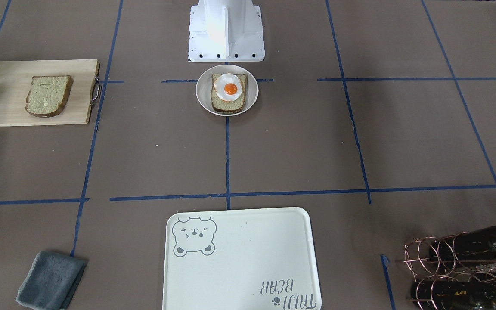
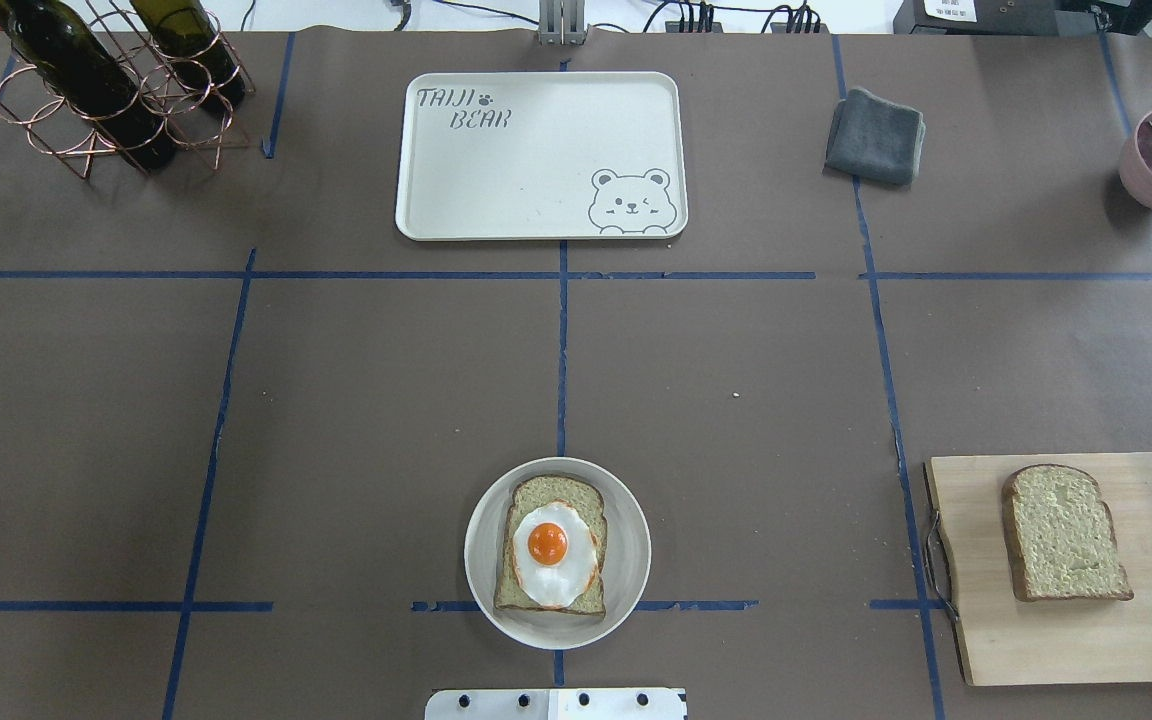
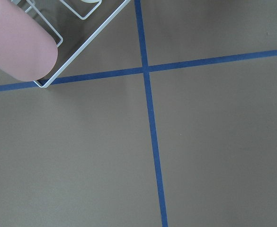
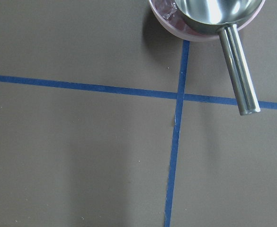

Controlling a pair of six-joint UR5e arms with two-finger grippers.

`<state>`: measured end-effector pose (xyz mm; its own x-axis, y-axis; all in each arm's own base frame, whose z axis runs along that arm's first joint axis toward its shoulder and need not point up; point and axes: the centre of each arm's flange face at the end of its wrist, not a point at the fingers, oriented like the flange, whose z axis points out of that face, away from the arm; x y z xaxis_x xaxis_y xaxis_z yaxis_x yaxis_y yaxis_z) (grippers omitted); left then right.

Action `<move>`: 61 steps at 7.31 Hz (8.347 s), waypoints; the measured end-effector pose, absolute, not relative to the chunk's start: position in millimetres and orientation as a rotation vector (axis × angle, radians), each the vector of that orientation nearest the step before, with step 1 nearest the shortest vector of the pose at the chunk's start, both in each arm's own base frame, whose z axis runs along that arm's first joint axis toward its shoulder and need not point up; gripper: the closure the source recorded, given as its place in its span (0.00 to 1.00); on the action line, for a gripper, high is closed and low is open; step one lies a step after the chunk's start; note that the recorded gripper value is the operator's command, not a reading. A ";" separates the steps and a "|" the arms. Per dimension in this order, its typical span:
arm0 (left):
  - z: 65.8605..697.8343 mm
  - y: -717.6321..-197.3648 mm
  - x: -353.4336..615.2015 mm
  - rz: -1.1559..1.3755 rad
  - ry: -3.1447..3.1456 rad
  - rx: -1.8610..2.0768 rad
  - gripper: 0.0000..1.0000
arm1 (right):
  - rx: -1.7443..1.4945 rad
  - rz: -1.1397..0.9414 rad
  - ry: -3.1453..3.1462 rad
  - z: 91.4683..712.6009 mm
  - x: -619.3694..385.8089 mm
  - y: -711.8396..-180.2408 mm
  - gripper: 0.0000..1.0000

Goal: Make sandwich and place on tray
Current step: 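Move the right gripper toward the bread slice on the wooden board, then lower the right gripper and grasp the bread slice's edge, then lift the bread slice with the right gripper and carry it over the plate, then lower the bread slice onto the egg toast and open the right gripper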

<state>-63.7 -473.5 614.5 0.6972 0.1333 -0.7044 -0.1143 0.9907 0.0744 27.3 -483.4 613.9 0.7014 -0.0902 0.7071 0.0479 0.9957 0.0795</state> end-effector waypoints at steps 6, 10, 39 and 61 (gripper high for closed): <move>605.5 -474.7 -61.4 0.146 0.818 0.054 0.00 | 0.044 -0.078 -0.832 621.5 24.4 -472.2 0.00; 603.8 -471.9 -57.4 0.149 0.871 0.058 0.00 | 0.045 -0.128 -0.971 624.3 -20.4 -445.5 0.00; 608.5 -477.5 -51.7 0.245 0.935 0.261 0.00 | -0.104 0.156 -1.054 641.7 -180.2 -263.0 1.00; 604.7 -478.0 -51.6 0.250 0.935 0.270 0.00 | -0.140 0.282 -1.314 265.8 -542.5 -232.7 1.00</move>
